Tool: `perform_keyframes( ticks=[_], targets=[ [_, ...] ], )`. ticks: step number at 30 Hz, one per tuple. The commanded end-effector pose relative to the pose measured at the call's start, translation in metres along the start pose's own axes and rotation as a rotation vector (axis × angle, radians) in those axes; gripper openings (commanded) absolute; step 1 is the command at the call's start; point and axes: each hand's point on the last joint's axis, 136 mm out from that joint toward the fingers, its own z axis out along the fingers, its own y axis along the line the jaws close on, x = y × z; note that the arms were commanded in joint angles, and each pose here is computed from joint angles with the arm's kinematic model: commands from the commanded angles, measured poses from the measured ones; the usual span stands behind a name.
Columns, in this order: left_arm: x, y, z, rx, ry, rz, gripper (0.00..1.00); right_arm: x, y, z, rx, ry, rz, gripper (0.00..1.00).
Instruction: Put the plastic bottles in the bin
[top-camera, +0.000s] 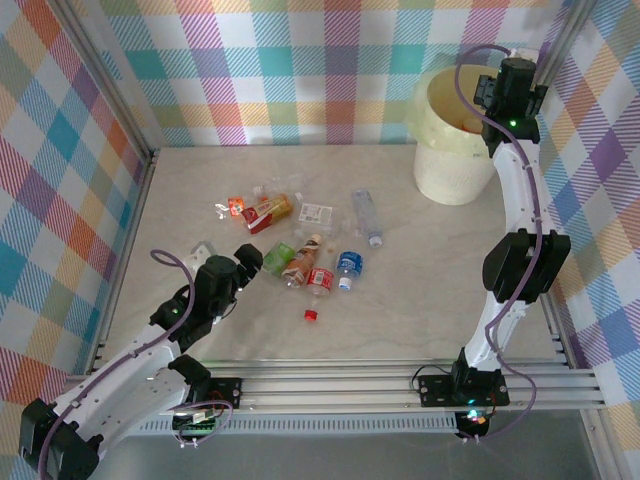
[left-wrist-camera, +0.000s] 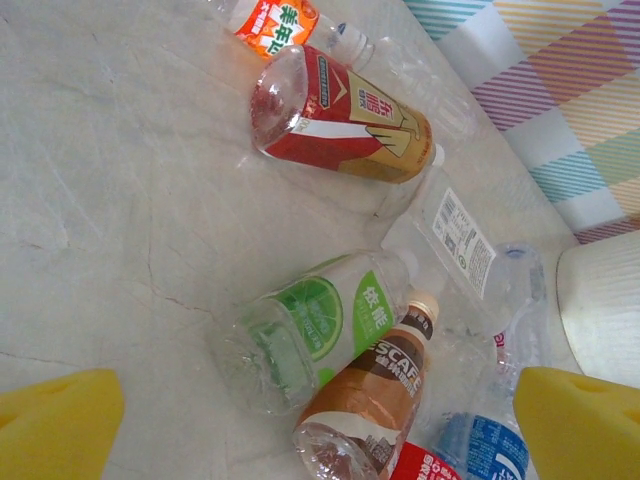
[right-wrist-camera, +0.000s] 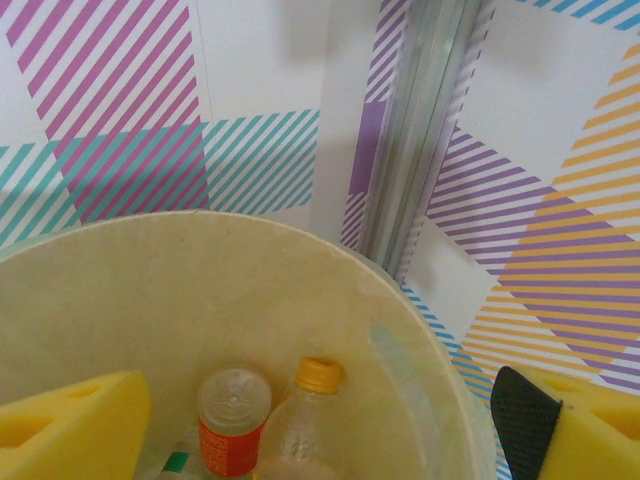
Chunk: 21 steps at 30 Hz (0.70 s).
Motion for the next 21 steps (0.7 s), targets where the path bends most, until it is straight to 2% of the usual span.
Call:
perform_keyframes(
  ticks=[1, 11, 16, 21],
  targets=[
    [-0.004, 0.01, 0.001, -0.037, -0.023, -0.009, 1.0, -0.034, -0.006, -0.024, -0.011, -0.068, 0.029, 0.9],
    [0.003, 0.012, 0.009, -0.061, 0.002, -0.008, 1.0, -0.044, 0.02, -0.066, -0.254, -0.065, 0.108, 0.93],
    [0.005, 0.012, 0.012, -0.07, 0.012, -0.007, 1.0, -0.036, 0.043, -0.105, -0.468, -0.06, 0.189, 0.96],
    [0.012, 0.01, 0.018, -0.084, 0.046, 0.008, 1.0, -0.013, 0.065, -0.149, -0.667, -0.017, 0.285, 1.0]
  ],
)
